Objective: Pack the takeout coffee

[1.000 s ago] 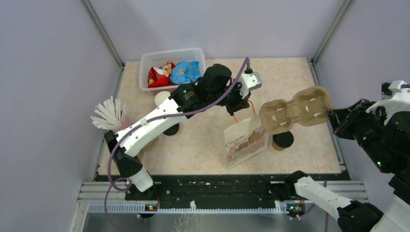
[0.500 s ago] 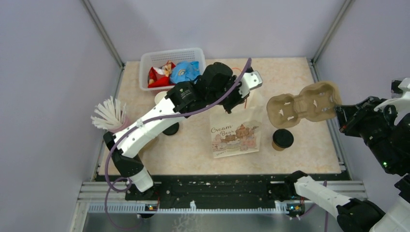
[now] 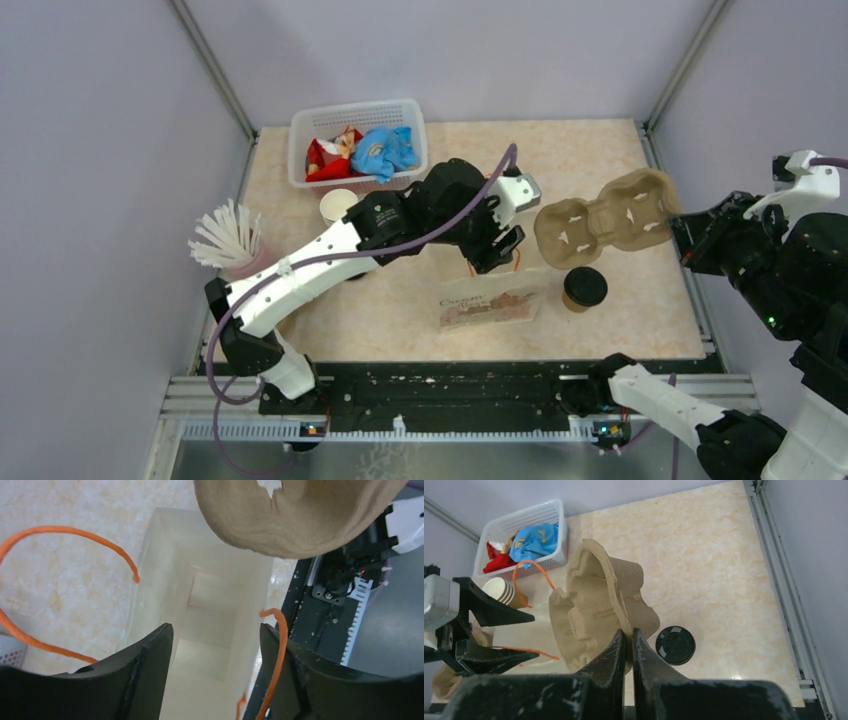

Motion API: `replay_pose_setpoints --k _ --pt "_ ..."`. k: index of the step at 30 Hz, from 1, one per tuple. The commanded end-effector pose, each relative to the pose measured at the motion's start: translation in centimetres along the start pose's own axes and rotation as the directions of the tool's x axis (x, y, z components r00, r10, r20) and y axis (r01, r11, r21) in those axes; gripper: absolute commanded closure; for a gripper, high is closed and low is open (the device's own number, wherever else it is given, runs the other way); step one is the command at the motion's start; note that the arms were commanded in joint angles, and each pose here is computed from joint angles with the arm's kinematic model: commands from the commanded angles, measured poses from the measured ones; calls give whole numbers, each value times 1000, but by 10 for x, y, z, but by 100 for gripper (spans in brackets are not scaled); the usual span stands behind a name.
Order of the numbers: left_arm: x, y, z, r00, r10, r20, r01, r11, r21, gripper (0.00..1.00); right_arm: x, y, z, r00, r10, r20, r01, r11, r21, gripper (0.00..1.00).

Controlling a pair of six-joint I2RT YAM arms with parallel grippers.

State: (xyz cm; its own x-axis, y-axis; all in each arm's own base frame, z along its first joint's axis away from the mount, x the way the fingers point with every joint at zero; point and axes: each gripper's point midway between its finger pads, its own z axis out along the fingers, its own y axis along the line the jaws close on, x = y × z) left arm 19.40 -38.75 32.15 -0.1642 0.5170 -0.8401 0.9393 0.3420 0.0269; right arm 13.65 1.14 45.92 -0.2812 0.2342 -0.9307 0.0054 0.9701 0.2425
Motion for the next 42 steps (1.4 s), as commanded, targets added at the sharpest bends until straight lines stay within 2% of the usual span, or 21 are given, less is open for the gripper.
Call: replay_pose_setpoints --k 1,5,10,15,18,19,21,25,27,31,34,42 --pt "-49 -9 -44 969 -179 169 179 984 20 25 4 12 6 999 37 -40 -38 999 -32 100" --pt "-52 -1 -74 920 -342 190 355 934 -36 15 17 28 14 990 45 -134 -56 995 -79 100" --pt "-22 13 -106 847 -500 183 521 848 -97 11 16 27 19 987 84 -139 -92 995 -49 100" --pt "9 55 -127 713 -660 235 697 704 -138 9 11 29 26 984 97 -149 -101 995 -21 100" --pt "29 67 -124 631 -746 213 775 614 -148 11 7 31 28 985 91 -146 -95 995 -24 100" --pt "32 64 -121 616 -762 197 787 602 -135 11 7 33 30 984 94 -151 -99 995 -25 100" --pt "42 58 -112 596 -785 166 803 585 -115 12 8 36 33 981 104 -162 -110 994 -29 100" --pt "59 57 -107 588 -793 159 809 572 -136 18 -1 32 32 986 108 -128 -110 994 -9 100" --pt "62 54 -103 579 -801 151 815 567 -117 21 4 35 37 983 98 -155 -102 995 -14 100" --pt "66 43 -93 545 -829 126 838 543 -47 32 27 55 54 958 116 -261 -138 988 -64 100" --pt "70 39 -87 520 -846 113 853 521 -24 39 36 60 61 949 151 -276 -176 982 -67 100" --pt "75 35 -79 504 -859 90 863 506 -6 56 50 71 82 926 211 -314 -239 970 -53 100"
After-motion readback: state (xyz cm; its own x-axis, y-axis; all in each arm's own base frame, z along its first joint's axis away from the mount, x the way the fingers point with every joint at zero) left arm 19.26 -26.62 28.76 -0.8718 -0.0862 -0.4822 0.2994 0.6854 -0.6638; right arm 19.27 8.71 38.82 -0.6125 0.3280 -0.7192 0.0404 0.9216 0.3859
